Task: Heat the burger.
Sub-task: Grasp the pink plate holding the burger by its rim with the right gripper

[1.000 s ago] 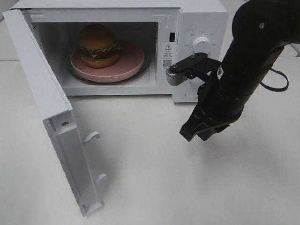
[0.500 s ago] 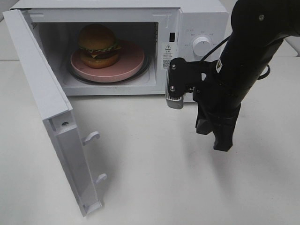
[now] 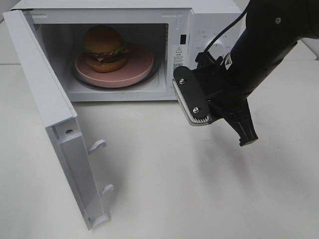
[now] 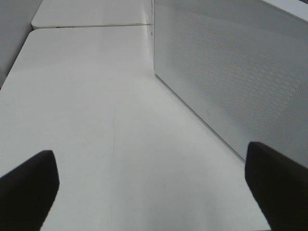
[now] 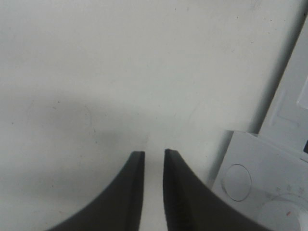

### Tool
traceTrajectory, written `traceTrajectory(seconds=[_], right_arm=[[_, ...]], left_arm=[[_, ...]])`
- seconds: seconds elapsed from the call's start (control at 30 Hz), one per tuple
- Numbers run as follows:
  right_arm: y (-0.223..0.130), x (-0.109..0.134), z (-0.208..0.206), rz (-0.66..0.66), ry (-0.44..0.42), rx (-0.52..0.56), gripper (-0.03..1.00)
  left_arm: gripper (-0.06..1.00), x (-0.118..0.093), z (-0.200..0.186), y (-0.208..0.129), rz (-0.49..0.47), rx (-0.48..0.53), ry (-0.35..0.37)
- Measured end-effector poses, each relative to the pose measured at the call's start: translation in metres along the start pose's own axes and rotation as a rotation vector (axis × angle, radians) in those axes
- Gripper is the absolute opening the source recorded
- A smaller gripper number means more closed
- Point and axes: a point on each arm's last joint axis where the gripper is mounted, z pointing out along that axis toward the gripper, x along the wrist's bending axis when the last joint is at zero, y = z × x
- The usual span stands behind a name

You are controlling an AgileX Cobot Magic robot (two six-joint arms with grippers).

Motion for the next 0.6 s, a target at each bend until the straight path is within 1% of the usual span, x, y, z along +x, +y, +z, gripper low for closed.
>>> traceTrajectory(seconds=[0.1, 0.17, 0.2, 0.23, 0.27, 0.3, 0.33, 0.37, 0.4, 0.43, 0.47, 0.5, 0.53, 0.57, 0.6], right_arm=[[-0.001, -0.001, 0.000, -0.014, -0.006, 0.009, 0.19], [-0.002, -0.003, 0.000, -0.046, -0.035, 0.024, 0.31], [-0.002, -0.003, 0.000, -0.046, -0.035, 0.024, 0.31], [-0.002, -0.004, 0.000, -0.050, -0.048, 0.023, 0.34], [0.001, -0.006, 0.000, -0.056, -0.073, 0.022, 0.43], [0.001, -0.006, 0.000, -0.056, -0.073, 0.022, 0.43], [0.004, -0.007, -0.001, -0.056, -0.086, 0.020, 0.48], [0.004, -0.007, -0.001, -0.056, -0.086, 0.020, 0.48], [0.008, -0.008, -0.002, -0.038, -0.101, 0.019, 0.59], [0.011, -0.011, -0.004, 0.007, -0.121, 0.011, 0.73], [0.011, -0.011, -0.004, 0.007, -0.121, 0.011, 0.73], [0.013, -0.013, -0.005, 0.022, -0.131, 0.008, 0.79], [0.015, -0.018, -0.009, 0.045, -0.160, 0.002, 0.89], [0.015, -0.018, -0.009, 0.045, -0.160, 0.002, 0.89], [0.017, -0.021, -0.012, 0.049, -0.175, 0.001, 0.93]], left_arm=[[0.99, 0.000, 0.000, 0.000, 0.000, 0.000, 0.000], [0.99, 0.000, 0.000, 0.000, 0.000, 0.000, 0.000], [0.99, 0.000, 0.000, 0.000, 0.000, 0.000, 0.000], [0.99, 0.000, 0.000, 0.000, 0.000, 0.000, 0.000], [0.99, 0.000, 0.000, 0.000, 0.000, 0.000, 0.000], [0.99, 0.000, 0.000, 0.000, 0.000, 0.000, 0.000], [0.99, 0.000, 0.000, 0.000, 0.000, 0.000, 0.000], [0.99, 0.000, 0.000, 0.000, 0.000, 0.000, 0.000], [0.99, 0.000, 0.000, 0.000, 0.000, 0.000, 0.000], [0.99, 0.000, 0.000, 0.000, 0.000, 0.000, 0.000], [0.99, 0.000, 0.000, 0.000, 0.000, 0.000, 0.000], [0.99, 0.000, 0.000, 0.000, 0.000, 0.000, 0.000], [0.99, 0.000, 0.000, 0.000, 0.000, 0.000, 0.000], [0.99, 0.000, 0.000, 0.000, 0.000, 0.000, 0.000], [0.99, 0.000, 0.000, 0.000, 0.000, 0.000, 0.000]])
